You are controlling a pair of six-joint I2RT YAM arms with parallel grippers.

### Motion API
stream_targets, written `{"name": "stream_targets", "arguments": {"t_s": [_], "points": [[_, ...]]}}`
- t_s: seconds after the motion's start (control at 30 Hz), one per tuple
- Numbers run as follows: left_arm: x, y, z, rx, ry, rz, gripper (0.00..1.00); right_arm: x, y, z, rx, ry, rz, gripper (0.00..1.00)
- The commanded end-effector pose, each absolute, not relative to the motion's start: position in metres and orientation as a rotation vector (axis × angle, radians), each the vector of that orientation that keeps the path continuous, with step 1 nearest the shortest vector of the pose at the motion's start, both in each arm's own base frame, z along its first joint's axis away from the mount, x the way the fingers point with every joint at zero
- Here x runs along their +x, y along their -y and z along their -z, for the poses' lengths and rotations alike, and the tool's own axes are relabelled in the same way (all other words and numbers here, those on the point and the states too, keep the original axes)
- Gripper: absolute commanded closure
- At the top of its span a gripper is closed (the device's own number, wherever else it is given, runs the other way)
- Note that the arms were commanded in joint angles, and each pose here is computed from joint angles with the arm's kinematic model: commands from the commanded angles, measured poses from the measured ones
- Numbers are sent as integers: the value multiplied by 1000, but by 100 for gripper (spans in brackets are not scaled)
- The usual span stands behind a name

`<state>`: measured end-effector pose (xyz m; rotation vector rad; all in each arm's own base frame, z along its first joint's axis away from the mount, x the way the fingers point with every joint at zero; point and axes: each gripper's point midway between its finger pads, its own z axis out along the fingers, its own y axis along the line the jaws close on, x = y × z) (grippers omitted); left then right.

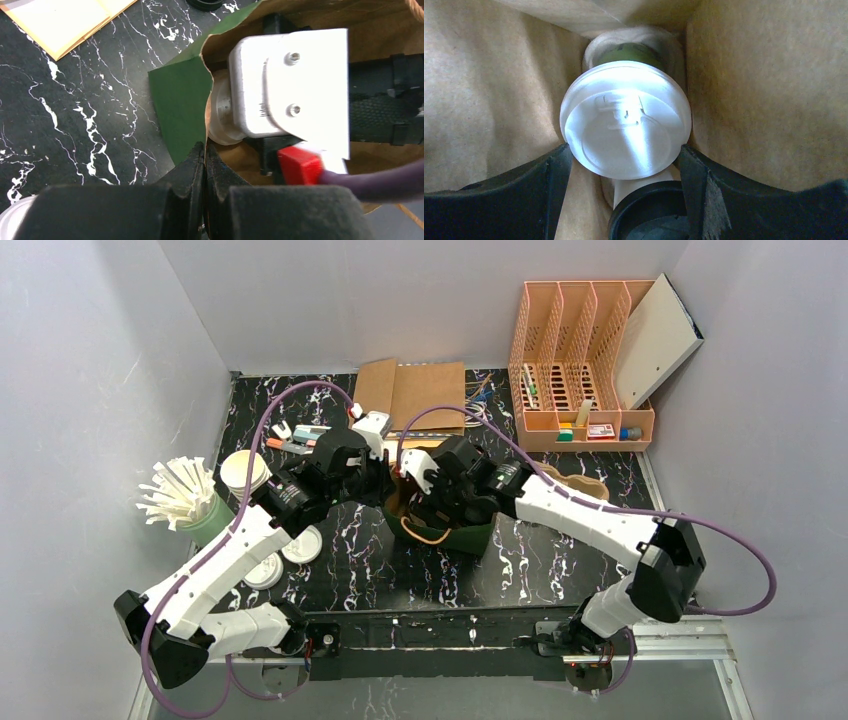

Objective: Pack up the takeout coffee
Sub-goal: Place the coffee cup on the cup tray.

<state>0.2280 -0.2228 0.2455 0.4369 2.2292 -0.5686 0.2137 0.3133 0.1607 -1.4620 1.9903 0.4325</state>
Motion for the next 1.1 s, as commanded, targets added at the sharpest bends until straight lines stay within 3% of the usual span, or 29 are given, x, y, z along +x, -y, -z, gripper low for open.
{"name": "stream_targets", "arguments": {"t_s": [0.0,0.63,0.9,1.07], "points": [[226,214,-252,402,-2235,532,100,222,-322,-168,-1475,-1978,-395,70],[225,217,-248,392,-2264,542,100,236,-321,-174,-1462,-1976,-263,71],[224,224,-244,433,-2272,575,100,237,-325,-183,-1448,-1971,-275,60],[223,226,-245,444,-2269,585,100,237,-333,-190,-1443,-1936,-315,46]]}}
